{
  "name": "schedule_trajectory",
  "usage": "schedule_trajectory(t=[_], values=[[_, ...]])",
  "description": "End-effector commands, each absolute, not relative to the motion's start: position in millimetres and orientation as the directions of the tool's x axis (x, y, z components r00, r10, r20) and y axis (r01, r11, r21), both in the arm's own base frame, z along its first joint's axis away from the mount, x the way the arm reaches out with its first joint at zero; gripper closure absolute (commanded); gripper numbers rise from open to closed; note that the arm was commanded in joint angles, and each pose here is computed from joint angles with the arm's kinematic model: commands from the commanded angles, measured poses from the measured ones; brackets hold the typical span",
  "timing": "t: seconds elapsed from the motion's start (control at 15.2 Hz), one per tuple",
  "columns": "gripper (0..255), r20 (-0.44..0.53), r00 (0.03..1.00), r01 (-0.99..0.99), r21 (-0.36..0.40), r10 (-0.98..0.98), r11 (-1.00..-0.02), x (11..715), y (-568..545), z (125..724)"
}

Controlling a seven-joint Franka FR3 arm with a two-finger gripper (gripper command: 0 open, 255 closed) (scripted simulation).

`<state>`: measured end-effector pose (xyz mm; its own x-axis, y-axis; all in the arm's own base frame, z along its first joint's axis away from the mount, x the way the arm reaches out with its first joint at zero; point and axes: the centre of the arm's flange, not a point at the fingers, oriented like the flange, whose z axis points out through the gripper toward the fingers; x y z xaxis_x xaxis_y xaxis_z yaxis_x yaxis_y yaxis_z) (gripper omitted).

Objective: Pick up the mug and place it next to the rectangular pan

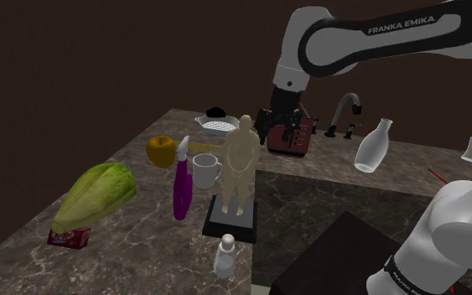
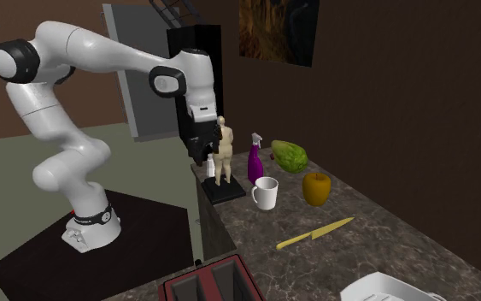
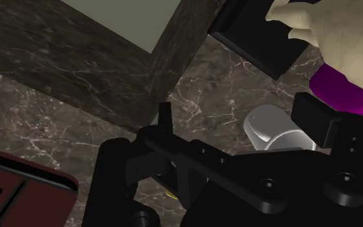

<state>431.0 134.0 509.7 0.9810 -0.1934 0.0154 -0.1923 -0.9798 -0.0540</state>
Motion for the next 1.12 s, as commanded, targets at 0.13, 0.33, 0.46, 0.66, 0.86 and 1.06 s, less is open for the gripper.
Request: schedule_trajectory(t=[0.13, 0.33, 0.46, 0.66, 0.86, 1.06], values=[[0, 0.022, 0.979, -0.200, -0.035, -0.201, -0.979, 468.5, 172.9, 489.5], [0, 0.026, 0.978, -0.206, -0.020, -0.206, -0.978, 495.5, 198.1, 472.0], [0, 0.029, 0.977, -0.209, -0.009, -0.209, -0.978, 513.7, 214.7, 460.2], [0, 0.034, 0.976, -0.215, 0.006, -0.215, -0.977, 541.0, 239.1, 442.1], [0, 0.039, 0.975, -0.220, 0.021, -0.220, -0.975, 568.6, 263.2, 423.7], [0, 0.043, 0.974, -0.226, 0.036, -0.224, -0.973, 596.2, 286.7, 404.9]])
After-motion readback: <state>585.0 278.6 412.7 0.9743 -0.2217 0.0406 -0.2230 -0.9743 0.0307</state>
